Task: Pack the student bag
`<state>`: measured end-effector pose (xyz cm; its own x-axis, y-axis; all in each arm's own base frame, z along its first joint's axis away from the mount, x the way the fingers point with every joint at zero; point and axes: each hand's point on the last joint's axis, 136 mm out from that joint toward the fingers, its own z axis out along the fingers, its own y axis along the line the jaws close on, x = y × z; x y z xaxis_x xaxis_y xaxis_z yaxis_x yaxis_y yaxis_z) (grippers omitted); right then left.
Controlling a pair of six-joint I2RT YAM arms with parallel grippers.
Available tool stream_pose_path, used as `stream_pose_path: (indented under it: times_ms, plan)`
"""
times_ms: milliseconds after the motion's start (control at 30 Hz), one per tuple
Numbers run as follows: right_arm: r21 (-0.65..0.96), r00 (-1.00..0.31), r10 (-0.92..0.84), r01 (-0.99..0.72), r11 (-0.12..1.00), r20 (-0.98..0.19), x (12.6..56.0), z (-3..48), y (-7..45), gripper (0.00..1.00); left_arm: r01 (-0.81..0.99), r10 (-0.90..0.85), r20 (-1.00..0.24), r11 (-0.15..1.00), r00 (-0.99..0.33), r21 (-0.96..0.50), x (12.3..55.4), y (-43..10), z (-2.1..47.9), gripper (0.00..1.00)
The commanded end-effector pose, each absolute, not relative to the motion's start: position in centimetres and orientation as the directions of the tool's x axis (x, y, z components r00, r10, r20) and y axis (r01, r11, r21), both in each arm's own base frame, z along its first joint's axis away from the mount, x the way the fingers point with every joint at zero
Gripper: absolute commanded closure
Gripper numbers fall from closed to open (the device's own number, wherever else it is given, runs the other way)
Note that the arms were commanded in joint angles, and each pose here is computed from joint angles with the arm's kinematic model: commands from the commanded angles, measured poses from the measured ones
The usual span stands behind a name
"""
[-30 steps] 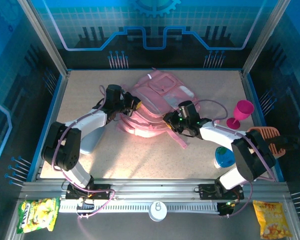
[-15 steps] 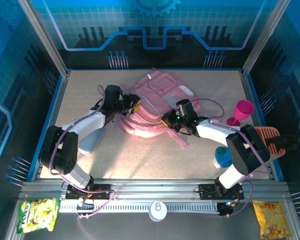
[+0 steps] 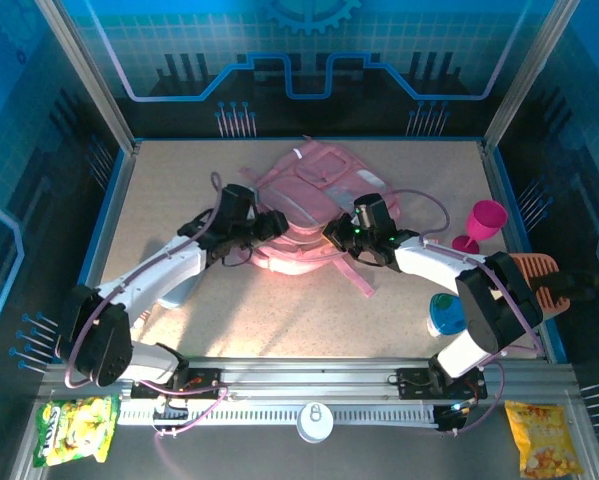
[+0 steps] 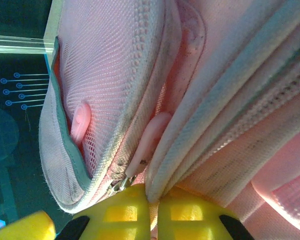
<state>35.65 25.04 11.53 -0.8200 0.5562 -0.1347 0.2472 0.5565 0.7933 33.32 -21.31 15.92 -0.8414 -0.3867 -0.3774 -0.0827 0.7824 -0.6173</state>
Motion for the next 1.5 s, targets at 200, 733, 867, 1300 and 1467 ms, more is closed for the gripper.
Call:
stream_pose_path:
  times_ms: [200,733,867,1300,1467]
  plan:
    - [0.860,-0.790,0.567,0.107,0.499,-0.231,38.0,17.1,25.3,0.91,0.109,-0.065,-0.442,0.928,-0.895,-0.356,30.7,-24.5,13.2,0.51]
    - [0.860,-0.789,0.570,0.109,0.498,-0.230,38.0,17.0,25.0,0.91,0.131,0.063,-0.427,0.983,-0.902,-0.132,32.0,-25.4,10.9,0.65]
    - [0.859,-0.788,0.571,0.112,0.499,-0.229,37.9,16.9,24.9,0.91,0.133,0.075,-0.409,0.984,-0.910,-0.117,31.8,-25.4,10.2,0.69]
    - [0.855,-0.781,0.583,0.129,0.503,-0.225,38.0,16.5,24.3,0.90,0.198,0.128,-0.422,0.972,-0.897,-0.127,31.9,-26.1,10.6,0.93]
    - [0.842,-0.774,0.588,0.139,0.521,-0.236,38.0,16.1,23.5,0.90,0.199,0.122,-0.428,0.970,-0.895,-0.139,32.0,-25.6,11.0,1.00]
